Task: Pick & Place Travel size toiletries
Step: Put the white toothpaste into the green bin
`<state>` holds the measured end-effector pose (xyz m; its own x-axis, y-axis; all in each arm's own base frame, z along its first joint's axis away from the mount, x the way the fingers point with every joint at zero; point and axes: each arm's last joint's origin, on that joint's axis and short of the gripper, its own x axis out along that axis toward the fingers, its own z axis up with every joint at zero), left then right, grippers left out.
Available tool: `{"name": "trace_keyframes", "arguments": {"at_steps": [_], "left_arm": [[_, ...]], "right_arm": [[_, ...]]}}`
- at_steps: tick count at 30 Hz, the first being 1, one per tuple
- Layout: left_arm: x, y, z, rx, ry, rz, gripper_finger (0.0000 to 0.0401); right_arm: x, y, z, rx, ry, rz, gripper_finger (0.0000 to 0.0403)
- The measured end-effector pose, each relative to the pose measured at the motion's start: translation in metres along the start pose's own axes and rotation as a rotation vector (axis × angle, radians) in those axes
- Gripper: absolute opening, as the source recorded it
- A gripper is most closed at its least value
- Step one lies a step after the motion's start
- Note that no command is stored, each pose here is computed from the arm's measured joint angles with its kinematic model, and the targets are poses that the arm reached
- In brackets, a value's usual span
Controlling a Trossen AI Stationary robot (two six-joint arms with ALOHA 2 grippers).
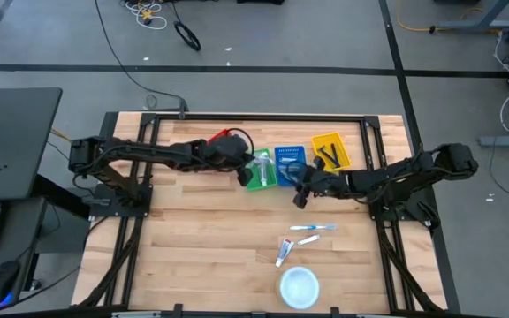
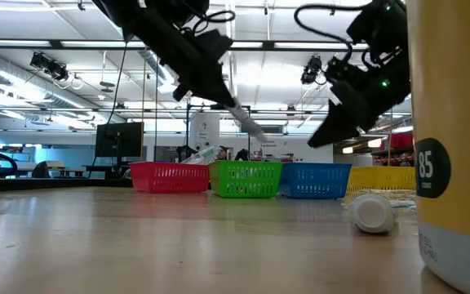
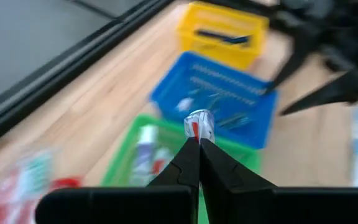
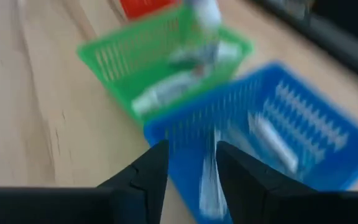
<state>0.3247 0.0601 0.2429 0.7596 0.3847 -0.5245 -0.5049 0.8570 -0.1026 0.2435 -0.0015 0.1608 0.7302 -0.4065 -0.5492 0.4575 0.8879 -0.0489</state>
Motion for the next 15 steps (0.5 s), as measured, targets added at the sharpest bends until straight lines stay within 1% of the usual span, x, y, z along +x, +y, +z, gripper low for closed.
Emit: {"name": "trace_keyframes", "arguments": {"at_steps": [2, 5, 6, 7, 9, 11, 15], "left_arm": [[0.001, 0.005, -0.003, -0.017, 0.033, 0.038, 0.0006], [0.007, 0.009, -0.009, -0.018, 0.086, 0.046, 0.0006], [0.011, 0.009, -0.011, -0.01, 0.096, 0.036, 0.0005], [0.015, 0.007, -0.012, 0.008, 0.096, -0.001, 0.0004], [0.021, 0.009, -0.018, 0.057, 0.157, -0.069, 0.0005], [0.029, 0.011, -0.021, 0.047, 0.188, -0.132, 0.0007], [0.034, 0.021, -0.024, 0.012, 0.244, -0.116, 0.0007]], "right_arm": [[0.0, -0.001, -0.006, 0.03, 0.062, 0.011, 0.0146], [-0.001, 0.0, -0.01, 0.025, 0.11, 0.049, 0.0147], [-0.001, 0.0, -0.01, 0.025, 0.113, 0.06, 0.0147], [-0.001, 0.0, -0.01, 0.023, 0.112, 0.062, 0.0147], [-0.001, 0.0, -0.009, 0.016, 0.106, 0.065, 0.0147], [0.0, 0.0, -0.008, 0.013, 0.1, 0.066, 0.0147], [0.0, 0.001, -0.008, 0.013, 0.097, 0.067, 0.0147]]}}
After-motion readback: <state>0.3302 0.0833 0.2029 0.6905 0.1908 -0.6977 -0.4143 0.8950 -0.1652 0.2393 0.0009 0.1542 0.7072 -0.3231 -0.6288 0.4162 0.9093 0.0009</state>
